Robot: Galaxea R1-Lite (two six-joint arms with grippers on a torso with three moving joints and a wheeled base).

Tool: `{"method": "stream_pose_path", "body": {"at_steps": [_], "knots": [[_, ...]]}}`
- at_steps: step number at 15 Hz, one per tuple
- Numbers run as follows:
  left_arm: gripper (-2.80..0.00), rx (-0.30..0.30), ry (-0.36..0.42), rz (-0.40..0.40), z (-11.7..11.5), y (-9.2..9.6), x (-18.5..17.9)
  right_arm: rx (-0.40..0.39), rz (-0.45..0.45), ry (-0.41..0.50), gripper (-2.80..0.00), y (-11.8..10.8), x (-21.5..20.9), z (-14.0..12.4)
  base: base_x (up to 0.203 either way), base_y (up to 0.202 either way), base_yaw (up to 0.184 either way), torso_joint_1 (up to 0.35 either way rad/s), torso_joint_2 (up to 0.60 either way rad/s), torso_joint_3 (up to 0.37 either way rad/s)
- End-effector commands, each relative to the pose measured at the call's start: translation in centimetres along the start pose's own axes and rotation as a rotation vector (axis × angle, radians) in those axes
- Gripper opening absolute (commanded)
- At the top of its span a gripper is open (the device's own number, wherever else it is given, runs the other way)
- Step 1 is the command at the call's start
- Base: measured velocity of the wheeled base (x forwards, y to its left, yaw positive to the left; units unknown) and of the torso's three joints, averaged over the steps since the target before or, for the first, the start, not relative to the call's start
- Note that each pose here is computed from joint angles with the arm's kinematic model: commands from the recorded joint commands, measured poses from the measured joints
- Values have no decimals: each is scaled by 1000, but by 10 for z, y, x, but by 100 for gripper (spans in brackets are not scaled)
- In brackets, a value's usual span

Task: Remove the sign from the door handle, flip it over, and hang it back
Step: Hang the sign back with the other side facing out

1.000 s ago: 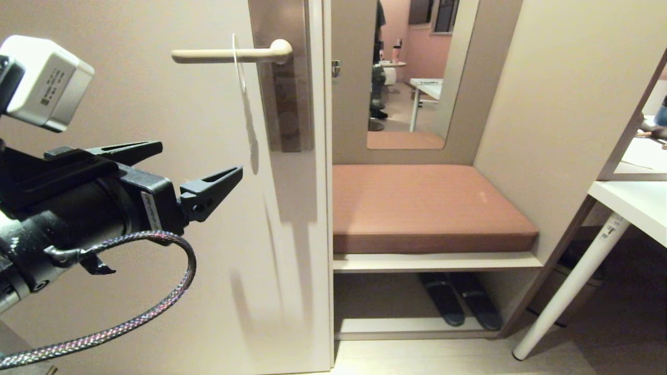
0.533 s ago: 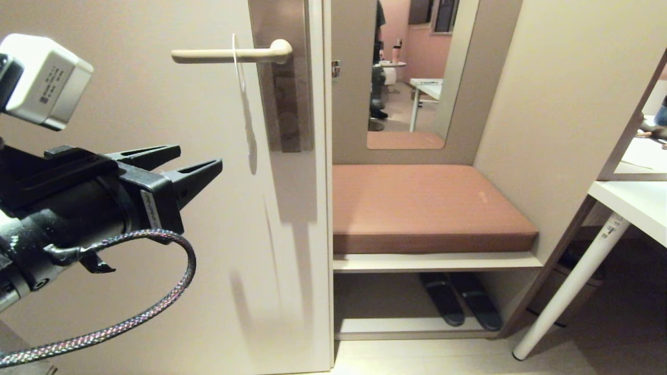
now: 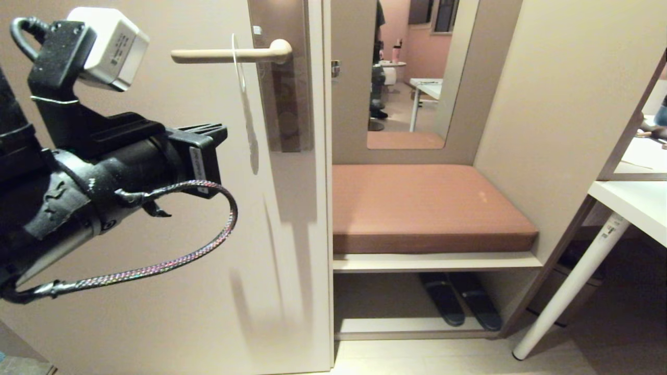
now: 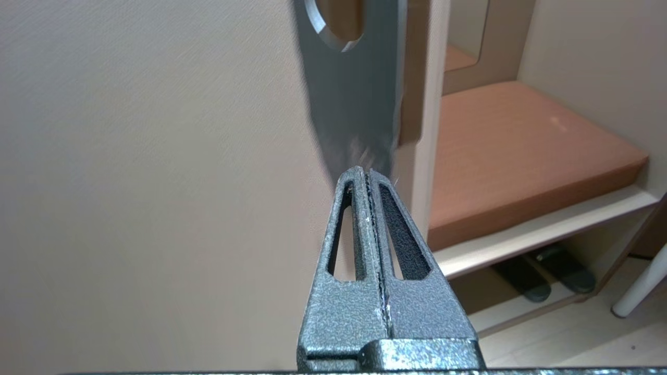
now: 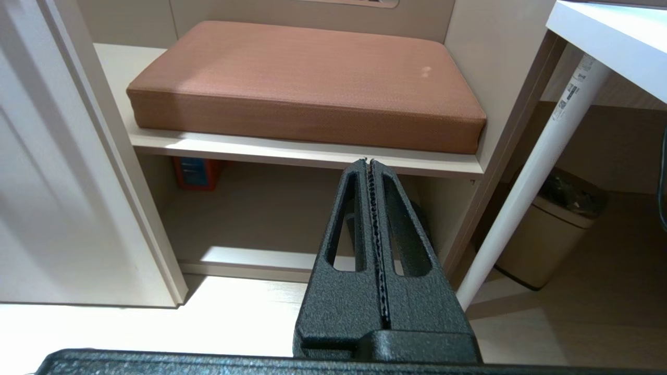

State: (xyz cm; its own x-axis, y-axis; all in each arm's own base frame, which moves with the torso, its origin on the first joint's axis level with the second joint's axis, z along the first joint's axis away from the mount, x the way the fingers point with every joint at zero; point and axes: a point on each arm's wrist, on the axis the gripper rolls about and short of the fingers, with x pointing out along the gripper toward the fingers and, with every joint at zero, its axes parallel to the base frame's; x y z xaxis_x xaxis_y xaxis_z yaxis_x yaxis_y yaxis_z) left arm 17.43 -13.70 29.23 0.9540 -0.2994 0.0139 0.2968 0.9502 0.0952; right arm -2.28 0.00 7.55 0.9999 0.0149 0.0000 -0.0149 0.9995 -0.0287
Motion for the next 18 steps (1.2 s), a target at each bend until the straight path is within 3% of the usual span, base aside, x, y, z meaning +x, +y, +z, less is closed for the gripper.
{"method": "stream_pose_path", "body": {"at_steps": [1, 12, 18], "knots": [[-280, 12, 23, -1, -4, -9, 22, 0, 1, 1, -280, 0, 0, 0, 0, 0, 0, 0, 0, 0], [-280, 5, 4, -3, 6, -27, 64, 0, 0, 0, -280, 0, 0, 0, 0, 0, 0, 0, 0, 0], [-280, 7, 6, 3, 6, -27, 66, 0, 1, 1, -280, 0, 0, 0, 0, 0, 0, 0, 0, 0]]}}
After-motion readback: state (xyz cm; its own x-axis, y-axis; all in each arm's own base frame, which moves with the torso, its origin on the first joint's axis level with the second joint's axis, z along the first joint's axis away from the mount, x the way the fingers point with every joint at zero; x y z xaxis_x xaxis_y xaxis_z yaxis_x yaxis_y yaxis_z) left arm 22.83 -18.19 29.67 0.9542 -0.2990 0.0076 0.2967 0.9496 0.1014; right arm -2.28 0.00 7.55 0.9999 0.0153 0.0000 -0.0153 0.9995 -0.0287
